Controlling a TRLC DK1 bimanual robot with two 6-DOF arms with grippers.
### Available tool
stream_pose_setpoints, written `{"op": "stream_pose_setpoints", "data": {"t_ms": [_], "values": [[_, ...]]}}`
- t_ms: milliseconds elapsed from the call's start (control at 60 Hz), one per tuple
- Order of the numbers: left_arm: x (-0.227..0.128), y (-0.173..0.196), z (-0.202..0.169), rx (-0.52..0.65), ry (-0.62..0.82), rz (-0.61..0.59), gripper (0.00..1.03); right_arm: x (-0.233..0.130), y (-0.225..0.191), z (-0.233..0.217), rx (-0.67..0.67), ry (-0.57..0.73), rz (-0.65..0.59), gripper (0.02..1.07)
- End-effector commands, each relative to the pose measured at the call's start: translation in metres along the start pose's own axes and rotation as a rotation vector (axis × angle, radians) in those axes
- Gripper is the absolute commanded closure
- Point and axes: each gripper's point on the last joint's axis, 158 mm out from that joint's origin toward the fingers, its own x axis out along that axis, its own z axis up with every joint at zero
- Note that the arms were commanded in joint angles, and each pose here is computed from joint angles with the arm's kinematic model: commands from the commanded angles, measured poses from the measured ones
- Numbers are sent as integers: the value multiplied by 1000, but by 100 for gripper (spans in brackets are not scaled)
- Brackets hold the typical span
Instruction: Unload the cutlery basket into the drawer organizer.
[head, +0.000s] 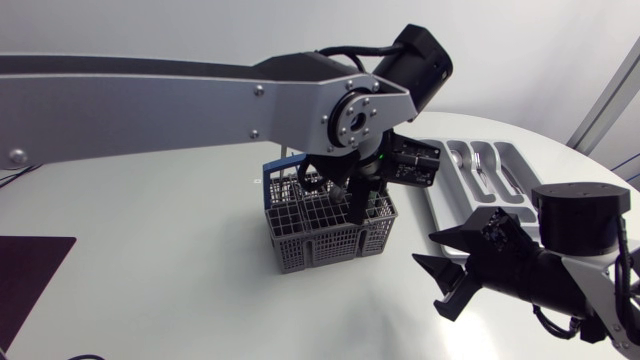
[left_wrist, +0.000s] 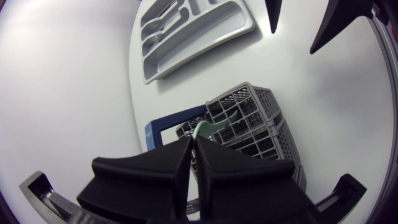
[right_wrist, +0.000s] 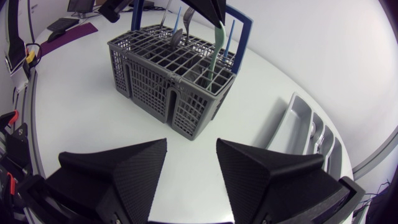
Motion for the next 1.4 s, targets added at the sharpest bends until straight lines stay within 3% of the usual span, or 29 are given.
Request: {"op": "stream_pose_setpoints", "data": {"t_ms": [0, 417, 1050, 1167, 1383], "values": [[-6, 8, 0, -3, 12, 28, 98, 1, 4, -9, 10, 18, 6, 47], [-8, 25, 11, 1, 9, 70, 98, 1, 4, -8, 5, 17, 6, 47], [-70, 21, 11, -7, 22, 150, 98, -5, 10, -2, 6, -7, 6, 47], [-91, 27, 12, -65, 1, 187, 98, -10, 10, 4, 3, -27, -12, 47], [-108, 37, 9, -342, -43, 217, 97, -25, 4, 21, -7, -99, -80, 47]]}}
